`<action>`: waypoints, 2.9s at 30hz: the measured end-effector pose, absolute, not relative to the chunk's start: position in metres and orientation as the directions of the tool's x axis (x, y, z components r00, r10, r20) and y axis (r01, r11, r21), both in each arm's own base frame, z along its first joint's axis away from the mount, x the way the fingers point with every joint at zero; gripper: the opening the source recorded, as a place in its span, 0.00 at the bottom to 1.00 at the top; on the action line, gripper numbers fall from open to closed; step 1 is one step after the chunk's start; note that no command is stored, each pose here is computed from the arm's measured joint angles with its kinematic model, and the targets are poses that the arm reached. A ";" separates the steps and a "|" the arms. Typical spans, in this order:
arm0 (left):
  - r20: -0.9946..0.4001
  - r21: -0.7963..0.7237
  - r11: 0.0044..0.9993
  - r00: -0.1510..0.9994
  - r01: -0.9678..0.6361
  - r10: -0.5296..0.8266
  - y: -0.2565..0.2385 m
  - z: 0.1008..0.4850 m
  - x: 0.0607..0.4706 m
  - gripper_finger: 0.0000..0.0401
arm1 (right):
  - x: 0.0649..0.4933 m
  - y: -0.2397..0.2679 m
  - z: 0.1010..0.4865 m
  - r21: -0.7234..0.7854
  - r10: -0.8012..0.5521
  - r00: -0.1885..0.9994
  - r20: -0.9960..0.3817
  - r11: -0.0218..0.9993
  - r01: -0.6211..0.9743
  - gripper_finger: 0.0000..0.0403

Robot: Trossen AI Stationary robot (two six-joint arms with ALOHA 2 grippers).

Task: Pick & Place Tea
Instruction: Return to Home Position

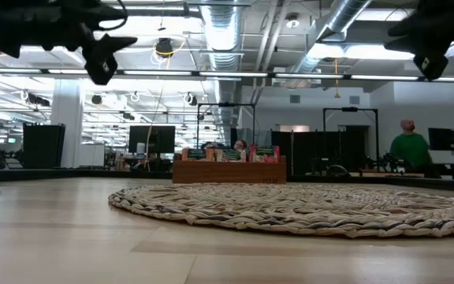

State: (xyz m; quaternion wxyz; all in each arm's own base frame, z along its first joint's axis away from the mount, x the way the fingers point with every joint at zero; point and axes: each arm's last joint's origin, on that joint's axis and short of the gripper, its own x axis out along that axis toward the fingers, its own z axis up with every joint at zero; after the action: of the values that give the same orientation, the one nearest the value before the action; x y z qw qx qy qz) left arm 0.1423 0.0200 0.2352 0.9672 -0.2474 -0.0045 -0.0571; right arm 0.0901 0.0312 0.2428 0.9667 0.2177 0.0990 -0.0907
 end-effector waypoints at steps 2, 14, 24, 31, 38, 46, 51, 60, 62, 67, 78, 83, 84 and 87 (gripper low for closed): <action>0.015 -0.535 0.841 0.996 0.086 -0.092 0.021 0.233 0.142 0.42 | 0.090 0.030 0.241 0.399 -0.142 0.960 -0.243 0.887 0.232 0.24; 0.193 -0.340 0.841 0.907 0.421 -0.376 0.006 0.256 0.106 0.42 | 0.089 0.026 0.256 0.428 -0.160 0.981 -0.111 0.883 0.192 0.24; 0.094 -0.287 0.938 0.980 0.194 -0.174 0.004 0.237 0.071 0.42 | 0.082 0.024 0.245 0.389 -0.160 0.986 -0.046 0.906 0.166 0.24; -0.027 -0.165 0.986 1.000 0.010 -0.015 0.009 0.224 0.072 0.42 | 0.096 0.025 0.205 0.383 -0.253 0.967 0.032 0.897 0.222 0.24; -0.023 -0.151 0.988 1.000 -0.021 0.017 0.012 0.199 0.084 0.42 | 0.096 0.025 0.193 0.384 -0.159 0.974 0.159 0.919 0.088 0.24; 0.066 -0.193 0.980 0.997 0.044 -0.032 0.012 0.187 0.091 0.42 | 0.089 0.021 0.196 0.356 -0.033 0.975 0.219 0.933 -0.048 0.24; 0.045 -0.214 0.976 0.998 0.050 -0.041 0.012 0.184 0.092 0.42 | 0.091 0.021 0.185 0.396 -0.018 0.991 0.130 0.918 -0.035 0.24; 0.058 -0.240 0.970 0.998 0.028 -0.015 0.014 0.172 0.096 0.42 | 0.094 0.016 0.176 0.359 -0.066 0.993 0.095 0.933 0.028 0.24; 0.056 -0.244 0.970 0.998 0.007 0.007 0.014 0.172 0.096 0.42 | 0.094 0.016 0.175 0.335 -0.076 0.993 0.085 0.941 0.043 0.24; 0.041 -0.344 0.939 0.998 -0.021 0.037 0.015 0.171 0.096 0.42 | 0.095 0.014 0.173 0.322 -0.089 0.994 0.064 0.944 0.064 0.24; 0.034 -0.420 0.908 0.999 -0.020 0.037 0.015 0.170 0.096 0.42 | 0.095 0.014 0.172 0.321 -0.089 0.994 0.060 0.945 0.065 0.24; 0.033 -0.419 0.908 0.999 -0.020 0.037 0.015 0.170 0.096 0.42 | 0.095 0.014 0.172 0.321 -0.089 0.994 0.059 0.945 0.066 0.24; 0.032 -0.419 0.908 0.999 -0.020 0.037 0.015 0.170 0.096 0.42 | 0.095 0.014 0.172 0.321 -0.089 0.994 0.059 0.945 0.066 0.24; 0.031 -0.419 0.908 0.999 -0.021 0.037 0.015 0.169 0.096 0.42 | 0.095 0.014 0.172 0.321 -0.089 0.994 0.059 0.945 0.066 0.24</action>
State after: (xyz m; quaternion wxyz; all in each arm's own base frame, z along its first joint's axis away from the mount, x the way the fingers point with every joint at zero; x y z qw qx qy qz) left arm 0.0963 0.0153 0.1694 0.9764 -0.2145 -0.0193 0.0149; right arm 0.0947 0.0144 0.1725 0.9854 0.1613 -0.0366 -0.0393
